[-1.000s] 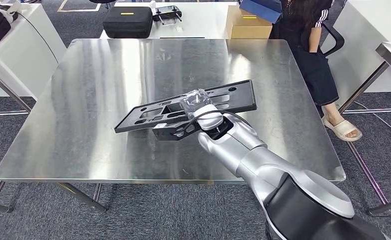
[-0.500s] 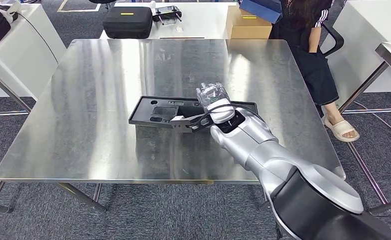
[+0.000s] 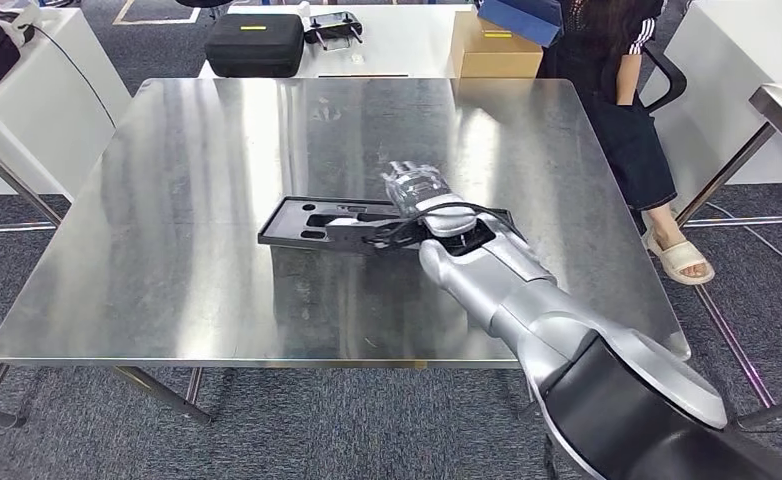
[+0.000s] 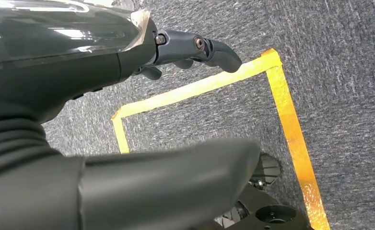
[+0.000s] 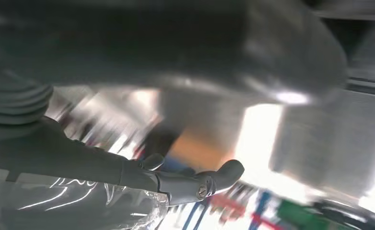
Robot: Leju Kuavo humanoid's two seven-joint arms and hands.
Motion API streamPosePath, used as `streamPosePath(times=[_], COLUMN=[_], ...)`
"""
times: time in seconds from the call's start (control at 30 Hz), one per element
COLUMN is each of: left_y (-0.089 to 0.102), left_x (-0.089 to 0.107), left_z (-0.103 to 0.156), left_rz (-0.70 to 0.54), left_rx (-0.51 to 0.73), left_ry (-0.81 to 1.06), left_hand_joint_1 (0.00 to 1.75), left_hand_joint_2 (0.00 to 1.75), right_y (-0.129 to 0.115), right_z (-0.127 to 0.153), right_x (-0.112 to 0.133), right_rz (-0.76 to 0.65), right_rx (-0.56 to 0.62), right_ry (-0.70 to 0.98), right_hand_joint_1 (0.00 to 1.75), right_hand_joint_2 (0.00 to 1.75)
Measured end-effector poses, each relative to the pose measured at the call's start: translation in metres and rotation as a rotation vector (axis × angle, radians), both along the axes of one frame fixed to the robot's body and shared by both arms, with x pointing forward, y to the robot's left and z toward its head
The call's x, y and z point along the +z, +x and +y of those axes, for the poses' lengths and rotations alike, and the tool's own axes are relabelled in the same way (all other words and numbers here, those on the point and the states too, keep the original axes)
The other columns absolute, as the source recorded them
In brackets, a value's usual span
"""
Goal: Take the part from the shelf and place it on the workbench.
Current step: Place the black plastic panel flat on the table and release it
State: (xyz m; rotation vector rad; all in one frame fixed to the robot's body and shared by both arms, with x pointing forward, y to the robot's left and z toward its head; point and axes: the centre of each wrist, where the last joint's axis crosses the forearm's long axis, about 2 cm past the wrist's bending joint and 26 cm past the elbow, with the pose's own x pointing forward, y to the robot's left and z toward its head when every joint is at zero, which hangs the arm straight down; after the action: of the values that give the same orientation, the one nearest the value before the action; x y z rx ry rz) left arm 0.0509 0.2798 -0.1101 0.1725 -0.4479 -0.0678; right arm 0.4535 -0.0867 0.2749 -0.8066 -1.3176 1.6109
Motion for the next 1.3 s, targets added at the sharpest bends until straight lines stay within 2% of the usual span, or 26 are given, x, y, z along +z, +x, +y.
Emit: streamPosePath(times=[0.1, 0.17, 0.37, 0.47, 0.57, 0.63, 0.73, 0.9, 1.03, 1.3], left_y=[0.000, 0.000, 0.000, 0.000, -0.002, -0.003, -0.004, -0.006, -0.007, -0.007], left_x=[0.000, 0.000, 0.000, 0.000, 0.000, 0.000, 0.000, -0.001, -0.001, -0.001], left_z=[0.000, 0.000, 0.000, 0.001, 0.001, 0.001, 0.001, 0.005, 0.009, 0.011], left_rz=[0.001, 0.000, -0.008, -0.029, -0.041, -0.046, -0.054, -0.063, -0.066, -0.065], left_rx=[0.000, 0.000, -0.001, -0.005, -0.008, -0.005, 0.008, 0.020, 0.025, 0.041], left_ry=[-0.006, -0.006, -0.006, -0.007, -0.005, -0.002, 0.000, -0.015, -0.020, -0.028], left_hand_joint_1=[0.00, 0.00, 0.00, 0.00, 0.00, 0.00, 0.00, 0.00, 0.00, 0.00], left_hand_joint_2=[0.00, 0.00, 0.00, 0.00, 0.00, 0.00, 0.00, 0.00, 0.00, 0.00], right_y=[-0.013, -0.021, -0.030, -0.046, -0.074, -0.093, -0.122, -0.160, -0.173, -0.177], right_z=[0.021, 0.031, 0.033, 0.036, 0.035, 0.031, 0.025, 0.021, 0.021, 0.017], right_x=[0.007, 0.016, 0.033, 0.037, 0.043, 0.045, 0.039, 0.021, 0.010, -0.008], right_rz=[0.237, 0.321, 0.369, 0.497, 0.656, 0.745, 0.797, 0.825, 0.819, 0.824], right_rx=[0.146, 0.220, 0.318, 0.476, 0.678, 0.829, 0.993, 1.100, 1.105, 1.042], right_ry=[0.454, 0.679, 0.959, 1.229, 1.513, 1.638, 1.669, 1.618, 1.590, 1.537], right_hand_joint_1=[0.00, 0.00, 0.00, 0.00, 0.00, 0.00, 0.00, 0.00, 0.00, 0.00], right_hand_joint_2=[0.00, 0.00, 0.00, 0.00, 0.00, 0.00, 0.00, 0.00, 0.00, 0.00])
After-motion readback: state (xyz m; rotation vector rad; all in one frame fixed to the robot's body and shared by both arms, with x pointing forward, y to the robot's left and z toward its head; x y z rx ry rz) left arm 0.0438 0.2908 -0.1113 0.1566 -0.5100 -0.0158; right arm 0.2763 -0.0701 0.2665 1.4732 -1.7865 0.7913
